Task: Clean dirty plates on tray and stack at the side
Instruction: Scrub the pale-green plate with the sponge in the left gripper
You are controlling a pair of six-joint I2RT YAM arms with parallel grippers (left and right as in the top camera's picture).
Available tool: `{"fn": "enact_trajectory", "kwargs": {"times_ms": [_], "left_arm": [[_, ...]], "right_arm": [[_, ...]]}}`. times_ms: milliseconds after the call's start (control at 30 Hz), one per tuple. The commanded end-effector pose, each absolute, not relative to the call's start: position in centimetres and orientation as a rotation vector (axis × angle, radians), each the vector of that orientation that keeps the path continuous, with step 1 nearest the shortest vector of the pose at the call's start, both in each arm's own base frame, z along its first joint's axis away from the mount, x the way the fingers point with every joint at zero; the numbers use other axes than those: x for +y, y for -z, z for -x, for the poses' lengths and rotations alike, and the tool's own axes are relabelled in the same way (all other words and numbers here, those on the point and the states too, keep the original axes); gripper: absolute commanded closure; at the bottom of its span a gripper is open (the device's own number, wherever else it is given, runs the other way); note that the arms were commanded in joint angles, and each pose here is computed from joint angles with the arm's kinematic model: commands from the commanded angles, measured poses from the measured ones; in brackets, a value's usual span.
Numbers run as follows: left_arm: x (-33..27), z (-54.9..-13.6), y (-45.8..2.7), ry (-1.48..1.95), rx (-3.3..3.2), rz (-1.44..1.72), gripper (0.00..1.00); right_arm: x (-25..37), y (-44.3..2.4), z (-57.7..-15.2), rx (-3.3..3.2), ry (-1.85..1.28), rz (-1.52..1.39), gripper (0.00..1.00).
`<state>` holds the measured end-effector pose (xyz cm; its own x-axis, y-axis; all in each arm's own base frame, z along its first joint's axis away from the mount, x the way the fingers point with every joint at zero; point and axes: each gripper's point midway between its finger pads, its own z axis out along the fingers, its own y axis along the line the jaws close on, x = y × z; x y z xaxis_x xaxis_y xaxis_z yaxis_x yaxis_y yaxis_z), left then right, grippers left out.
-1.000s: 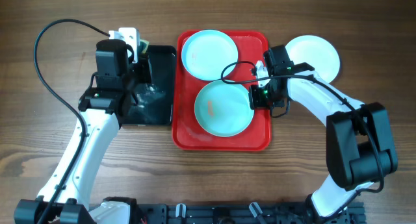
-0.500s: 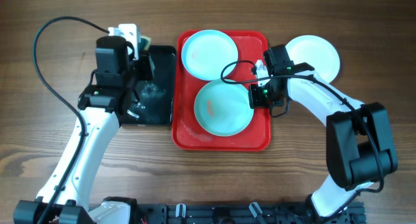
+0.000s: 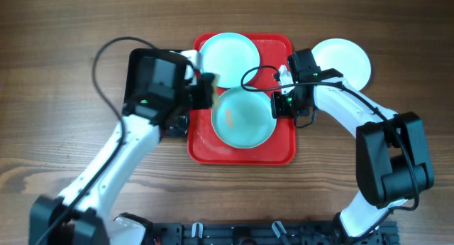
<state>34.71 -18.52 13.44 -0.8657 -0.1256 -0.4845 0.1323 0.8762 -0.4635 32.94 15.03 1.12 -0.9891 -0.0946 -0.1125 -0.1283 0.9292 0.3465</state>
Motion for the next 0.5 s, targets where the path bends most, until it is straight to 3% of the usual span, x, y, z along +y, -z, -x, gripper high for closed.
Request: {"fn": "enact_trajectory", "kwargs": {"times_ms": [0,467], "left_arm": [[-21.5,-34.1,-9.5,0.718,2.622,-0.016,0.96],[-21.9,-32.7,-4.9,0.666,2.768,0.018,0.96]], "right_arm": [[16.0,-1.2,-32.5,3.001,-0.651,0.144,0.96],[16.0,-1.2,-32.5,3.001,-0.649,0.143,0.96]]}}
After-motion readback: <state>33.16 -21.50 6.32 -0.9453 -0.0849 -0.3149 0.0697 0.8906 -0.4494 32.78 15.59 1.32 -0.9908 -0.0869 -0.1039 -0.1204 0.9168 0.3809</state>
